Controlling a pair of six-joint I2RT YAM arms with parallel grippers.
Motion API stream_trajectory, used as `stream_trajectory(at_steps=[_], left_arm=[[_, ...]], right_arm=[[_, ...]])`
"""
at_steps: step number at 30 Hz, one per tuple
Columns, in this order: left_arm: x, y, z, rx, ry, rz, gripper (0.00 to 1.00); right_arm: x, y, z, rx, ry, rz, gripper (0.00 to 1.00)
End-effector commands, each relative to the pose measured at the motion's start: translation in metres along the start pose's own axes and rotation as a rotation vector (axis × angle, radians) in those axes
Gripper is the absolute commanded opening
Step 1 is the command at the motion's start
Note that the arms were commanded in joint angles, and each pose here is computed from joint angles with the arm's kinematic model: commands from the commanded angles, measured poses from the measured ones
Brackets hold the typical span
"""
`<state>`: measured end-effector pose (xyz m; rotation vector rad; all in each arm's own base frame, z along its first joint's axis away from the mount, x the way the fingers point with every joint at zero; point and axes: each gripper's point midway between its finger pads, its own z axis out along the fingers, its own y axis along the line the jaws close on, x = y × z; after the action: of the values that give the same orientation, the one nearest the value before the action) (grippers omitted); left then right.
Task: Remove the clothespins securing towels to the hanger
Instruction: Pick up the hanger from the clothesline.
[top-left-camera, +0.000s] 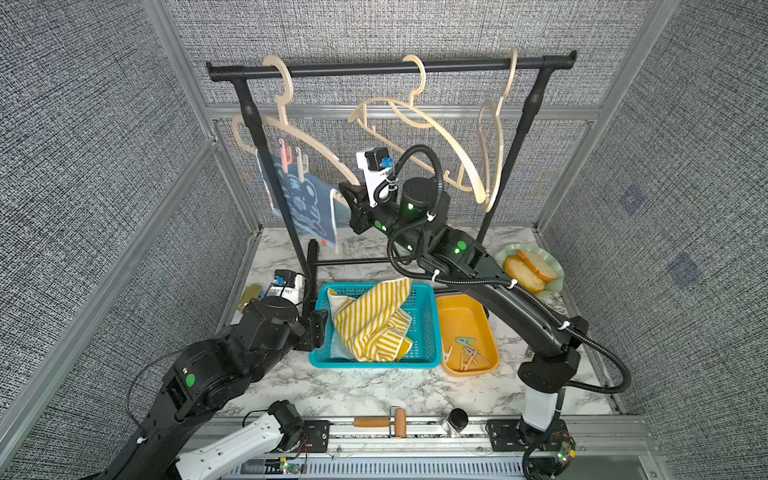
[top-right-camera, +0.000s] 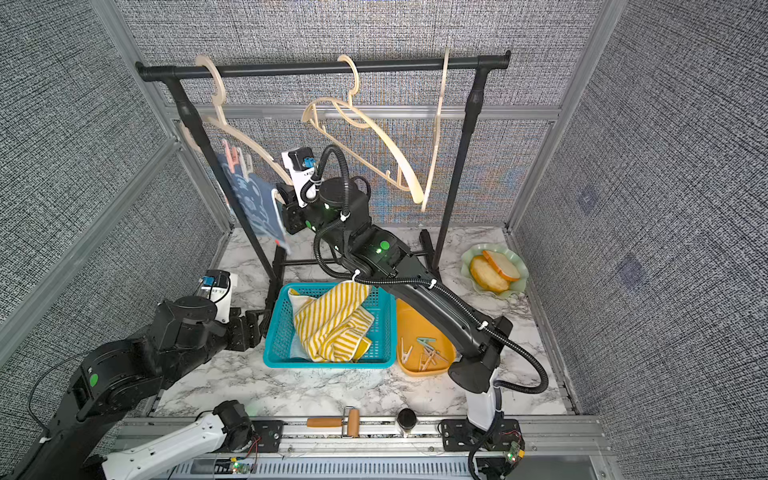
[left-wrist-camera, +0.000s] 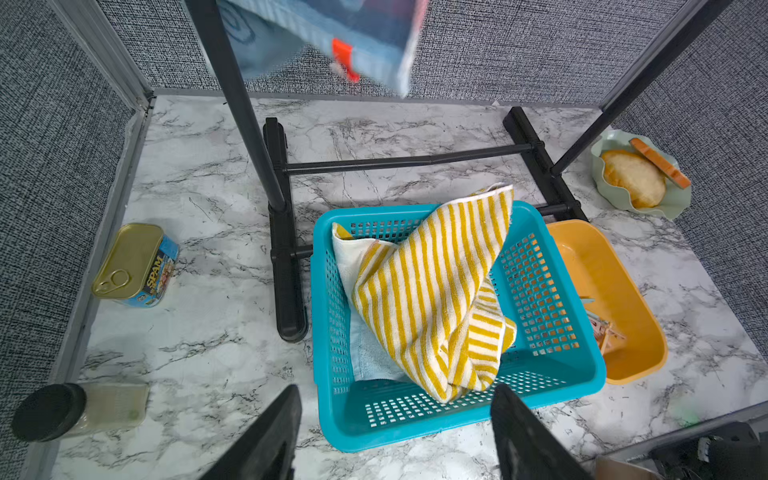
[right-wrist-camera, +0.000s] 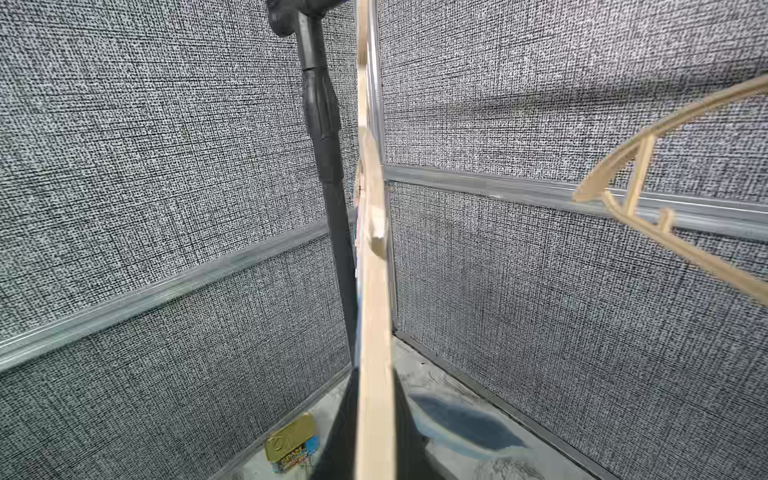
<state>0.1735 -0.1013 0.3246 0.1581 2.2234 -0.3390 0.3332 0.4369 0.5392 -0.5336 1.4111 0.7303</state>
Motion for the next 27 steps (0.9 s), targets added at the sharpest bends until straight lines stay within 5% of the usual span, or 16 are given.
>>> stream_trajectory(at_steps=[1,10,27], left_arm=[[-0.005,0.000,0.000,-0.002,-0.024,-0.013,0.73],[-0.007,-0.001,0.003,-0.012,-0.022,-0.004,0.73],[-0.031,-0.017,0.007,0.007,-0.058,0.067,0.73]], right_arm=[[-0.030,0.000,-0.009,0.008,-0.100,-0.008,0.00],[-0.052,-0.013,-0.026,0.085,-0.164,-0.044,0.00],[-0.060,-0.043,-0.080,0.126,-0.104,-0.094,0.00]])
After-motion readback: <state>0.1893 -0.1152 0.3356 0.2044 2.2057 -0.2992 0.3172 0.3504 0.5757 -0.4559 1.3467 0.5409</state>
